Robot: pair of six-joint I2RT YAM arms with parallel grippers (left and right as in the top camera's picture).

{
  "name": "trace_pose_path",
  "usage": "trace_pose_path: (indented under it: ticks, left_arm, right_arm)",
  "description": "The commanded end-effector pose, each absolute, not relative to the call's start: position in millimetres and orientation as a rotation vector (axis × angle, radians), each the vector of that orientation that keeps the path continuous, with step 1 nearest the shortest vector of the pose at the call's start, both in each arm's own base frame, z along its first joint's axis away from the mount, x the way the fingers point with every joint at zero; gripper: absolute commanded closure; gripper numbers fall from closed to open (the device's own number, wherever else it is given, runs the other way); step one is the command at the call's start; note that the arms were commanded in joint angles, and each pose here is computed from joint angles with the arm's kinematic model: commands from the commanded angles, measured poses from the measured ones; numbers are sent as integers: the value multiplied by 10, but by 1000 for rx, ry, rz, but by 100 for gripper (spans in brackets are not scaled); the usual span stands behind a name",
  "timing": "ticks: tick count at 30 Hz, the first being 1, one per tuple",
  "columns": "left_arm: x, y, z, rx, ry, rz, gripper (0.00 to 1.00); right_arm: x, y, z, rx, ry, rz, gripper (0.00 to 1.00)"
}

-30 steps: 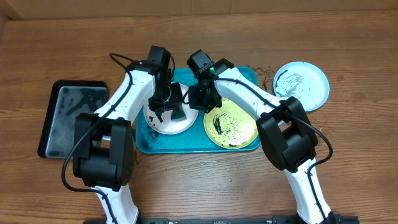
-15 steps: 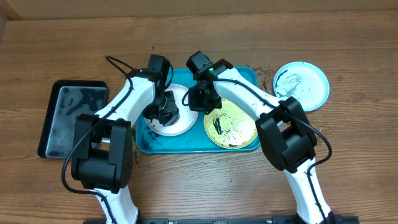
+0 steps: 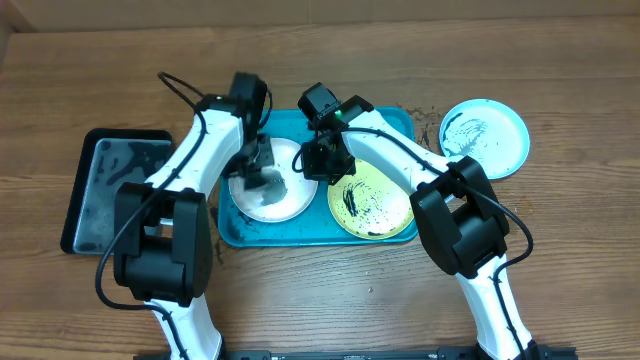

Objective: Clean dirty plates on tray and stack at the side
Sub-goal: 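Scrub the white plate with the sponge while the right gripper holds it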

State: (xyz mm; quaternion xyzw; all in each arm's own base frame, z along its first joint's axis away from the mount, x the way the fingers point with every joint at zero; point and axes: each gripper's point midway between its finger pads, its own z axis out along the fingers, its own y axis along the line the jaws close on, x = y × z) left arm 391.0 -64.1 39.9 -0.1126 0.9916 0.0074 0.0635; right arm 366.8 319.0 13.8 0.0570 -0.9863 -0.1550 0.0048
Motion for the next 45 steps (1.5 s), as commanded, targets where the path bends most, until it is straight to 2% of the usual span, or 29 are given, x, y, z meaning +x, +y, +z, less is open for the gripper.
trace_pose_path:
  ticks: [1, 8, 15, 22, 27, 30, 34, 37, 42, 45]
  left_arm:
    - [4011, -1135, 455, -276, 2985, -399, 96]
    - [4099, -1190, 325, -364, 2920, -423, 96]
    - [3987, -943, 168, -396, 2947, -222, 96]
    - [3799, -481, 35, -408, 2957, 167, 96]
    - [3682, 29, 173, -306, 2909, 626, 96]
    - [3647, 145, 271, -292, 2895, 740, 96]
    - [3716, 90, 400, -296, 2906, 700, 96]
    - [3783, -98, 488, -304, 2951, 542, 96]
    - [3870, -835, 490, -167, 3054, -96, 96]
    - [3905, -1080, 491, -134, 3041, -303, 96]
  right_arm:
    - [3687, 3175, 148, 198, -3100, -478, 96]
    - [3685, 3174, 147, 199, -3099, -477, 96]
    - [3685, 3173, 147, 199, -3099, -477, 96]
    - [3684, 3172, 147, 199, -3099, -476, 96]
    - [3686, 3173, 147, 204, -3099, -477, 96]
    - [3687, 3173, 147, 204, -3100, -476, 96]
    - [3687, 3173, 147, 204, -3100, -476, 96]
    - [3687, 3173, 147, 204, -3100, -476, 96]
    - [3703, 3185, 151, 206, -3106, -485, 96]
    - [3708, 3189, 152, 206, -3107, -487, 96]
